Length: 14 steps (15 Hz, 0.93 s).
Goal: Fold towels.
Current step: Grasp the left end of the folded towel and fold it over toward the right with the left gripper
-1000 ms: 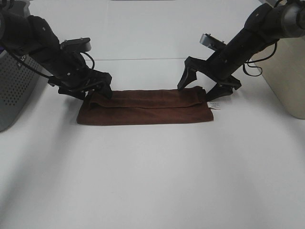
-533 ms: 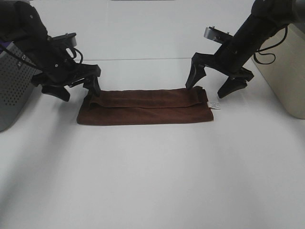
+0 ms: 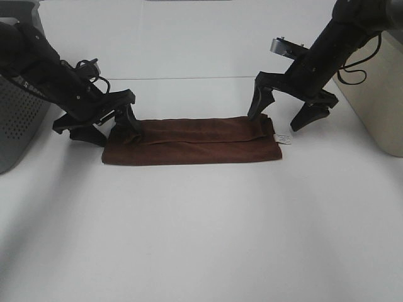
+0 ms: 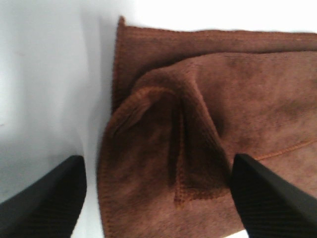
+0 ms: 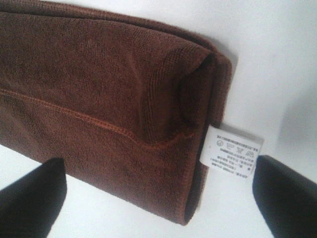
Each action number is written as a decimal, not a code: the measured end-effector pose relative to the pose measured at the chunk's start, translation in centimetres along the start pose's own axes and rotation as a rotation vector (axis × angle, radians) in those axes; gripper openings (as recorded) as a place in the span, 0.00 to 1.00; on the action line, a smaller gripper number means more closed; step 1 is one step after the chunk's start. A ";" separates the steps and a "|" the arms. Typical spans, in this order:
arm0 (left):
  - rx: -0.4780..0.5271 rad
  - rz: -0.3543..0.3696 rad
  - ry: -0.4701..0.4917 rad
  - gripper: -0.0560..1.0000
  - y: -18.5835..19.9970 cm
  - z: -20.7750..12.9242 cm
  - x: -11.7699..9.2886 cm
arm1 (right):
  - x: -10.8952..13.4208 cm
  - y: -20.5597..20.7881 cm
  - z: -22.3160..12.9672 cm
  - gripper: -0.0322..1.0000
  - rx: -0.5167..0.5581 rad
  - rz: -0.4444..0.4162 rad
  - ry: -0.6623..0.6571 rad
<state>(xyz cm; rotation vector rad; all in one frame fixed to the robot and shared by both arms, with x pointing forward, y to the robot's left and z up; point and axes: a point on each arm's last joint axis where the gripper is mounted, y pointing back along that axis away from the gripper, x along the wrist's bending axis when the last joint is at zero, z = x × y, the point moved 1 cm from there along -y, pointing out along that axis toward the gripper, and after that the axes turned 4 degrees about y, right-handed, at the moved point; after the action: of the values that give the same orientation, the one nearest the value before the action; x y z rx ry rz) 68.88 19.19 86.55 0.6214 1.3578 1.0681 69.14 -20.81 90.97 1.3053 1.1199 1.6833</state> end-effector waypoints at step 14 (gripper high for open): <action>-0.004 0.094 -0.104 0.08 8.3 4.7 -4.4 | -0.2 0.0 0.1 0.96 -0.014 -0.024 0.010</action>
<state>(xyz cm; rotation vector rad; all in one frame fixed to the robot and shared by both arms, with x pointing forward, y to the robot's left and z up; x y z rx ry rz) 71.93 19.92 96.54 0.7340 1.2457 1.0982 69.34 -21.01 90.90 1.2711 1.1238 1.6785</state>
